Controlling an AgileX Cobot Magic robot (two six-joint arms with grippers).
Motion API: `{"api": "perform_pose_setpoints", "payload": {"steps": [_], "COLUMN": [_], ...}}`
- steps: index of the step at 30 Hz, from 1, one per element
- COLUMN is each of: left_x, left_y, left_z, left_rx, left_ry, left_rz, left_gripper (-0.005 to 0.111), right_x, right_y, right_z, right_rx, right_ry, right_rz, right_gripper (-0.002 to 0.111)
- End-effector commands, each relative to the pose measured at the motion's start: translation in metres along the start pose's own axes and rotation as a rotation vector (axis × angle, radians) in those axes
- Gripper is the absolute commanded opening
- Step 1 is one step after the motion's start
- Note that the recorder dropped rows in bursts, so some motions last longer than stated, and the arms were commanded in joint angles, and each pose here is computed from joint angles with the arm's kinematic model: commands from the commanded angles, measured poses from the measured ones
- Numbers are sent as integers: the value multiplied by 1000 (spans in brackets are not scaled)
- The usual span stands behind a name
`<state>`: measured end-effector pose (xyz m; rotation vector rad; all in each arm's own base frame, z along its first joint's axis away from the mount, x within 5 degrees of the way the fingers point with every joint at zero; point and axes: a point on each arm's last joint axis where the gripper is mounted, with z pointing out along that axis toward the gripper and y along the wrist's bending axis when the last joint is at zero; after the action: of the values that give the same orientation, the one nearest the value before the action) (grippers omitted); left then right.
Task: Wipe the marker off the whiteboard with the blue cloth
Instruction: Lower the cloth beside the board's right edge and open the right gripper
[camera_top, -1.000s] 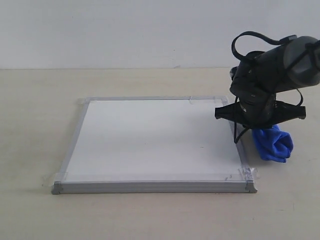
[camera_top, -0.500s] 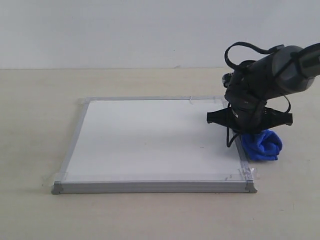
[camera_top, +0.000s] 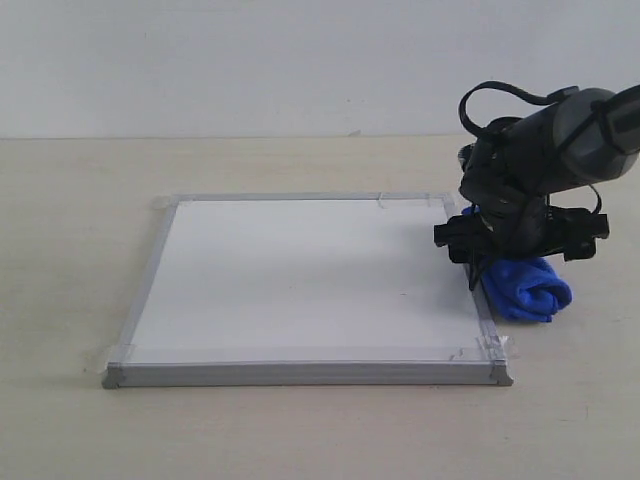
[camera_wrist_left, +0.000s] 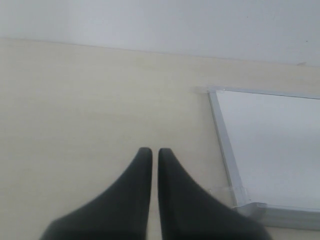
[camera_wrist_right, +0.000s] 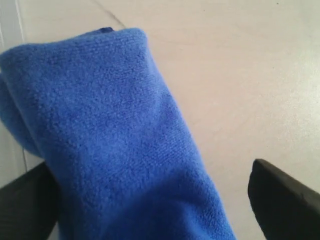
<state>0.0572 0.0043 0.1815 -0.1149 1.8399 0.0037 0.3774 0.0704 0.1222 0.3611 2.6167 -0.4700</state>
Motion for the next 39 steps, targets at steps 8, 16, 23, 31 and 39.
{"api": "perform_pose_setpoints", "payload": {"steps": [8, 16, 23, 31, 39], "left_x": [-2, -2, -2, -2, -2], "left_y": [0, 0, 0, 0, 0], "left_z": [-1, -1, -1, -1, -1], "left_rx": [2, 2, 2, 2, 2], "left_ry": [-10, -10, -10, -10, -10], "left_rz": [-3, -3, -3, -3, -3], "left_gripper": [4, 4, 4, 4, 4], "right_x": [-29, -33, -2, 14, 34], "right_y": [-10, -43, -30, -31, -34], "right_z": [-62, -96, -60, -45, -36], "right_rx": [-157, -9, -54, -14, -18], "right_ry": [-169, -178, -100, -22, 39], "right_rz": [-61, -245, -331, -340, -367], "right_gripper": [78, 0, 1, 1, 1]}}
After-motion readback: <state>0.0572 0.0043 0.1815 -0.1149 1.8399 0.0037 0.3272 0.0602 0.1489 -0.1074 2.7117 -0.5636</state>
